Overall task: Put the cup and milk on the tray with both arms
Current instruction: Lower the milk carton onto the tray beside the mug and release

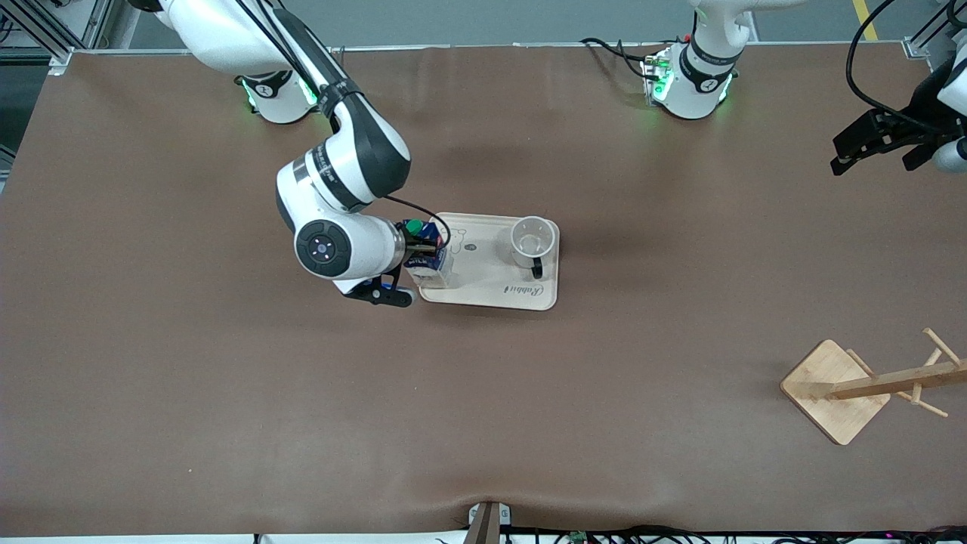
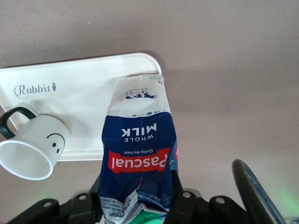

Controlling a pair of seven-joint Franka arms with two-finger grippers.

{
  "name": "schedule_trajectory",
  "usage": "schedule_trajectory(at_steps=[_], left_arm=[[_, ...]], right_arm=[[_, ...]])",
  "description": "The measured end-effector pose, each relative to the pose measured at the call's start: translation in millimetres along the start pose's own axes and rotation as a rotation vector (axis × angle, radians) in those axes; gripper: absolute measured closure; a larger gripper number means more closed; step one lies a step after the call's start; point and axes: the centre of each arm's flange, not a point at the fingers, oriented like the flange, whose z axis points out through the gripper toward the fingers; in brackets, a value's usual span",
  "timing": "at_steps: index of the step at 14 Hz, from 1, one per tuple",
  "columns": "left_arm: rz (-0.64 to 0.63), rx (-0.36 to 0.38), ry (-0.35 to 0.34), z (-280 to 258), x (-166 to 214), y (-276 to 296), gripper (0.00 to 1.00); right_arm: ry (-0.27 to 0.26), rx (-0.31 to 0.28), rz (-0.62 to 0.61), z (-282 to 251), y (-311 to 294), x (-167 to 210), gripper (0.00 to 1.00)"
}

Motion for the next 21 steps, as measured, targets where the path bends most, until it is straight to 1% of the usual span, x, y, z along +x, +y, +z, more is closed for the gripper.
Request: schedule_trajectory(at_steps=[3,6,8,9,10,11,13,17,19,21], left_arm=[[-0.001,0.001,-0.007,0.6,-0.7,-0.4,0.00],[-0.001,0.001,-0.007,0.6,-0.8,-0.4,0.00],[0.000,0.001,-0.008,0.7,-0.8,-0.4,0.00],[-0.001,0.001,-0.008,0.7,-0.8,-0.4,0.00],[0.000,0.001,-0.008,0.7,-0.8,-0.3,0.00],[0.000,0.001,-0.008,0.7,-0.8,-0.3,0.00],[0.000,0.001,-0.008,0.7,-0.8,-0.3,0.00],[0.000,0.001,-0.008,0.7,-0.8,-0.1,0.00],[0.000,0.001,-0.009,0.8,-1.0,0.0,0.00],[0.001,0.001,-0.013,1.2,-1.4,0.3,0.00]], right_arm=[[-0.016,0.013,0.018,4.1,-5.3,-3.3,0.44],[-0.023,-0.014,0.002,21.0,-16.4,-9.0,0.44],[0.009,-0.034,-0.010,22.0,-24.2,-13.1,0.44],[0.021,-0.038,-0.014,21.7,-25.3,-13.1,0.38],[0.028,-0.041,-0.015,21.8,-25.2,-12.2,0.30],[0.032,-0.043,-0.014,22.9,-24.7,-10.6,0.18],[0.035,-0.043,-0.012,24.4,-24.2,-8.4,0.00],[0.053,-0.028,-0.013,8.6,-25.0,-6.6,0.00],[0.043,-0.033,-0.017,-14.3,-23.8,-10.1,0.00],[0.057,-0.015,-0.019,-50.5,-20.1,-11.4,0.00]])
